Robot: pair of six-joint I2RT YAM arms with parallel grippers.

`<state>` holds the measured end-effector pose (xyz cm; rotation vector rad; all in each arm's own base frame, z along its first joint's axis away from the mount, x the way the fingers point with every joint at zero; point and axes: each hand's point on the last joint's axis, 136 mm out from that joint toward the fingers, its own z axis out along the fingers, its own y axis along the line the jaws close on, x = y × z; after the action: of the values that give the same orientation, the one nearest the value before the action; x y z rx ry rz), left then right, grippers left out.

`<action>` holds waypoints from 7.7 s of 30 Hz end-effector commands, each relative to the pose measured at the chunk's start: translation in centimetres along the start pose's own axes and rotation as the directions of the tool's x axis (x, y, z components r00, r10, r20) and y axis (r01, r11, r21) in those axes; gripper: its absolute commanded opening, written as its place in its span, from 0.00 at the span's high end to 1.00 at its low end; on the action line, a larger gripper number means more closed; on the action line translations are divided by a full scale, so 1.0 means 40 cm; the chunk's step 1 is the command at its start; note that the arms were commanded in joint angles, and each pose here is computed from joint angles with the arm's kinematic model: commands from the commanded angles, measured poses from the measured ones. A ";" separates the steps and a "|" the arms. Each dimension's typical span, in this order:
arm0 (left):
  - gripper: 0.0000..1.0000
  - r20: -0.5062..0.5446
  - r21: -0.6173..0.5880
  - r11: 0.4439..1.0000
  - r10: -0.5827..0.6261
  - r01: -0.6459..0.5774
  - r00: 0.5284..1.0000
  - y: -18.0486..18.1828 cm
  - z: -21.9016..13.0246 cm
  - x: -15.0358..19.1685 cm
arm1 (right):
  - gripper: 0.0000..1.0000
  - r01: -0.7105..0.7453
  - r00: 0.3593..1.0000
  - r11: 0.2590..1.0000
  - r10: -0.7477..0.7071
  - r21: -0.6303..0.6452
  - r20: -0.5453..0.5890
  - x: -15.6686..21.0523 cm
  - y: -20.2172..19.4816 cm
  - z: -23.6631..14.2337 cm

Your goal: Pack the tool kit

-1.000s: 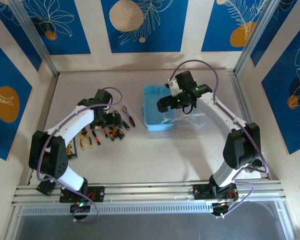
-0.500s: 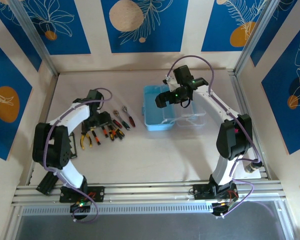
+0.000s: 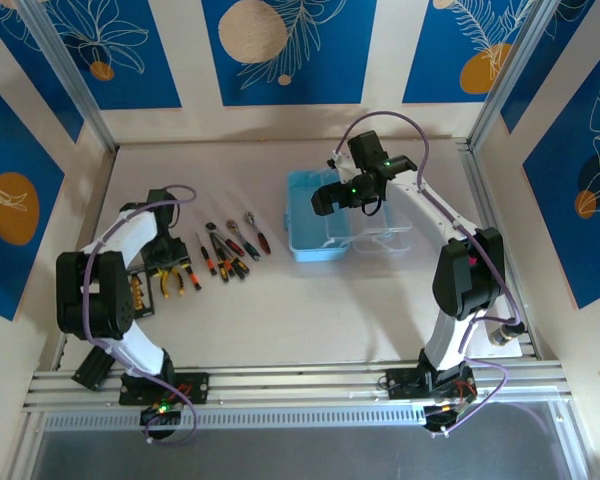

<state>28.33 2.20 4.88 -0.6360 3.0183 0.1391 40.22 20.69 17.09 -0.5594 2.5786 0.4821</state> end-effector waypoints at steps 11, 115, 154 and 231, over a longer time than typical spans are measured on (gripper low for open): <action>0.53 -0.072 -0.049 0.998 -0.035 0.031 0.997 0.064 0.064 0.038 | 0.01 -0.013 0.999 1.000 0.012 -0.019 -0.046 0.013 0.007 0.022; 0.26 0.392 0.629 0.624 0.261 -0.464 0.882 -0.568 -0.456 -0.079 | 1.00 -0.100 0.995 0.981 0.096 -0.166 -0.034 -0.032 0.152 -0.034; 0.00 0.206 0.365 0.877 0.250 -0.312 0.946 -0.311 -0.213 -0.064 | 0.77 -0.250 0.941 0.967 0.230 -0.050 -0.247 0.007 0.145 0.257; 0.55 0.083 0.147 0.949 0.269 -0.279 0.959 -0.418 0.089 -0.248 | 0.01 -0.136 0.981 0.986 0.147 0.093 -0.123 0.035 0.024 -0.003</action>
<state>43.60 -6.89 2.15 -0.2437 2.9971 -0.0218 39.19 21.28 15.30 -0.3949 2.7880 0.3506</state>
